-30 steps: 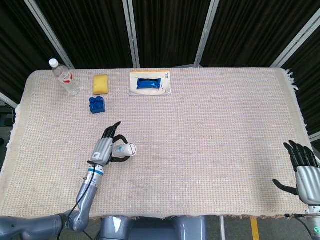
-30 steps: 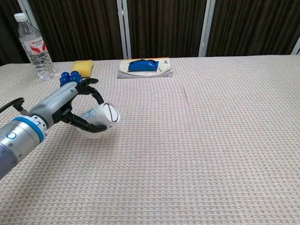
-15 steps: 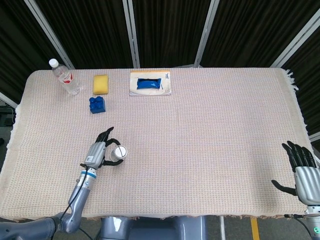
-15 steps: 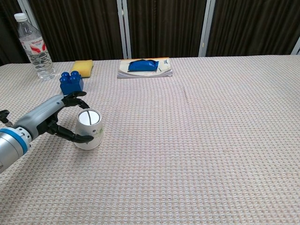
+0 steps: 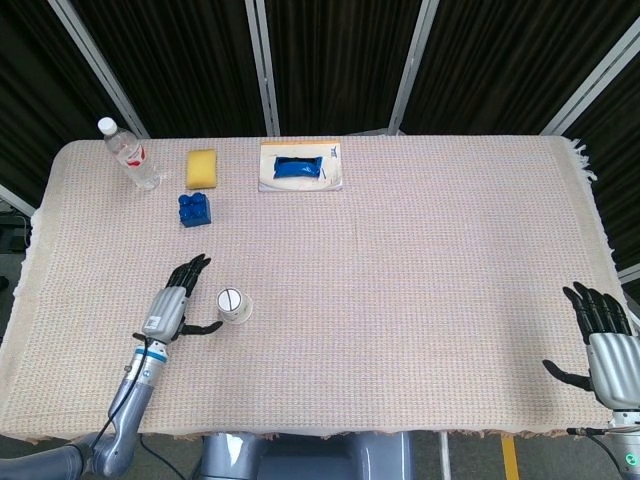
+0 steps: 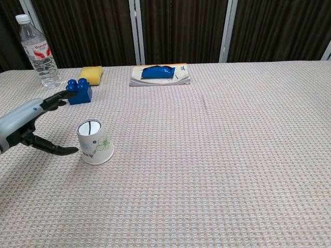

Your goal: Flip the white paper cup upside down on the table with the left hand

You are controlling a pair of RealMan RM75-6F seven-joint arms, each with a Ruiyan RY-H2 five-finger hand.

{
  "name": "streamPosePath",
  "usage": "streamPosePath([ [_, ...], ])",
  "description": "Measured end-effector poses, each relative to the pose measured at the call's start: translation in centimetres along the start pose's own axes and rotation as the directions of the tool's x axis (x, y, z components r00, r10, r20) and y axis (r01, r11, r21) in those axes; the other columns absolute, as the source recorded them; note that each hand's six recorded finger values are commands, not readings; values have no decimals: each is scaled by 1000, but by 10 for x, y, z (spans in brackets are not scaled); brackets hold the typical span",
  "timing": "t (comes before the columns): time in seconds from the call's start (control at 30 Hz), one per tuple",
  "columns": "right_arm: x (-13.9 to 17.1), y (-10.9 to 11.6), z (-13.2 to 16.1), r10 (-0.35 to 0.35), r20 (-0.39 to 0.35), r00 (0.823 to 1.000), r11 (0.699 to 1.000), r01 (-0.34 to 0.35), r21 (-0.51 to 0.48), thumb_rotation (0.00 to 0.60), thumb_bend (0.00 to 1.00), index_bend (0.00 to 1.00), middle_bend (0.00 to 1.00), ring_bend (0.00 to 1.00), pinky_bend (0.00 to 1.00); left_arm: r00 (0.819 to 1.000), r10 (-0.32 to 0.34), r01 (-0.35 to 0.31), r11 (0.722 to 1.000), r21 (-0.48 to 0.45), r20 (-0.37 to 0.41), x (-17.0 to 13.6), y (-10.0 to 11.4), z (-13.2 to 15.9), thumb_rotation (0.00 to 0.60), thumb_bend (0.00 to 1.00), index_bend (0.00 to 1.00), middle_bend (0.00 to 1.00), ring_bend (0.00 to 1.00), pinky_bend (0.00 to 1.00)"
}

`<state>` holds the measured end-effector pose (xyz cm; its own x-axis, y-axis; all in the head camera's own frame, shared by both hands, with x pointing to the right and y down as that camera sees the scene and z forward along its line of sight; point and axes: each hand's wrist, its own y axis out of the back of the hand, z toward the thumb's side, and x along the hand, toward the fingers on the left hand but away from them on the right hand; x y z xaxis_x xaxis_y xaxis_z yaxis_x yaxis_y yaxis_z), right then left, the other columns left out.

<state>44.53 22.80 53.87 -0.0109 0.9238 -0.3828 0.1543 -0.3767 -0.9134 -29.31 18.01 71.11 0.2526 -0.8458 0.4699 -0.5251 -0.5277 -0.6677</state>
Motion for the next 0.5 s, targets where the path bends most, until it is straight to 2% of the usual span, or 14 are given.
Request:
streamPosePath([
  [0.13,-2,-1,-2,-7,8,1000,1000,7,17,600,0,0,0,0,0,995,95,-99,989,114,38,-11,29,0,600,75,0,0,0,0],
  [0.17,-3,-1,-2,-8,10,1000,1000,8,20,600,0,0,0,0,0,990,136,-142,974,177,49,-19,41,-1,600,75,0,0,0,0],
  [0.23,-4,-1,-3,-12,15,1000,999,12,32,600,0,0,0,0,0,984,171,-179,953,246,52,-27,52,-3,600,75,0,0,0,0],
  [0.27,-4,-2,-4,-15,18,1000,999,14,39,600,0,0,0,0,0,979,196,-202,932,301,50,-35,61,-5,600,75,0,0,0,0],
  [0.37,-5,-3,-5,-22,26,999,998,20,61,600,0,0,0,0,0,970,242,-228,880,416,20,-59,81,-11,600,75,0,0,0,0],
  [0.5,-7,-4,-4,-33,31,999,997,31,72,600,0,0,0,0,0,961,268,-206,851,483,-62,-95,104,-22,600,72,0,0,0,0],
])
